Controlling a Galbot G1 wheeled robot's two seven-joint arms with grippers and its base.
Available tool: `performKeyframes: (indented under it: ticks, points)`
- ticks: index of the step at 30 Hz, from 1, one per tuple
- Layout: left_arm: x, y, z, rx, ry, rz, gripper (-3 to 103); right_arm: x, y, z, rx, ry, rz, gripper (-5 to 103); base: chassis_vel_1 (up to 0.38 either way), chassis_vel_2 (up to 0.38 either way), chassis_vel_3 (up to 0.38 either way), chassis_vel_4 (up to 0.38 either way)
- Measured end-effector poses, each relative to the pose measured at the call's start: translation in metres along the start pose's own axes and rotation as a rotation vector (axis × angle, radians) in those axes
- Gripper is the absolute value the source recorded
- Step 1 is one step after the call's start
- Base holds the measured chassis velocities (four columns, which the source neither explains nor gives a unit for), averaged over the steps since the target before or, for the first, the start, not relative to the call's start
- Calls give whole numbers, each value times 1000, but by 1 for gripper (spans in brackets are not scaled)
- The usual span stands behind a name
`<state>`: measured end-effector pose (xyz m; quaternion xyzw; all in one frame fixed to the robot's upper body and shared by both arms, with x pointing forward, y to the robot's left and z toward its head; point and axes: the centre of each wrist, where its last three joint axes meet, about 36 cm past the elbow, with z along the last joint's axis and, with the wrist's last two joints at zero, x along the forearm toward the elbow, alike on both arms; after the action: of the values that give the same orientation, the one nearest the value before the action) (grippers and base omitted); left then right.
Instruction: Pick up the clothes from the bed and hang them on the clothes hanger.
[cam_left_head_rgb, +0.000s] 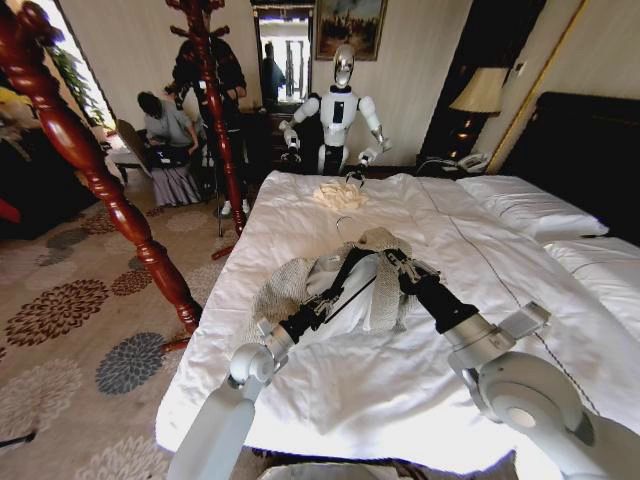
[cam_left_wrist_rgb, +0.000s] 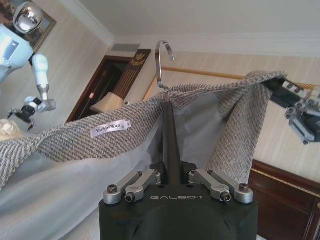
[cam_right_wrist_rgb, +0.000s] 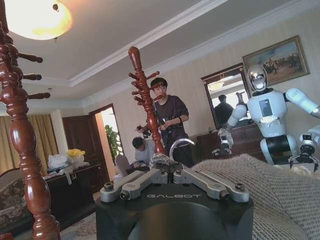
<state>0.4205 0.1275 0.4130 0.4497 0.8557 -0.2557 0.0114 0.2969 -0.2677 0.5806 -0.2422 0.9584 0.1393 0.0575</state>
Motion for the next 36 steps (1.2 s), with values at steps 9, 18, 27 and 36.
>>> performKeyframes:
  ticks: [9, 18, 27, 36]
  points:
    - [5, -5, -10, -35, -25, 51, 18, -2, -2, 9, -24, -18, 15, 1, 0, 0, 0, 0]
    - [24, 4, 1, -72, 24, 35, 18, -2, -1, -6, -82, -86, 8, 1, 0, 0, 0, 0]
    - [23, 14, -30, -96, -70, 11, 18, 7, 10, 18, -70, -49, -44, 1, 0, 0, 0, 0]
    - [37, 16, -53, -137, -105, 24, 18, 6, -2, 42, 4, 4, -54, 1, 0, 0, 0, 0]
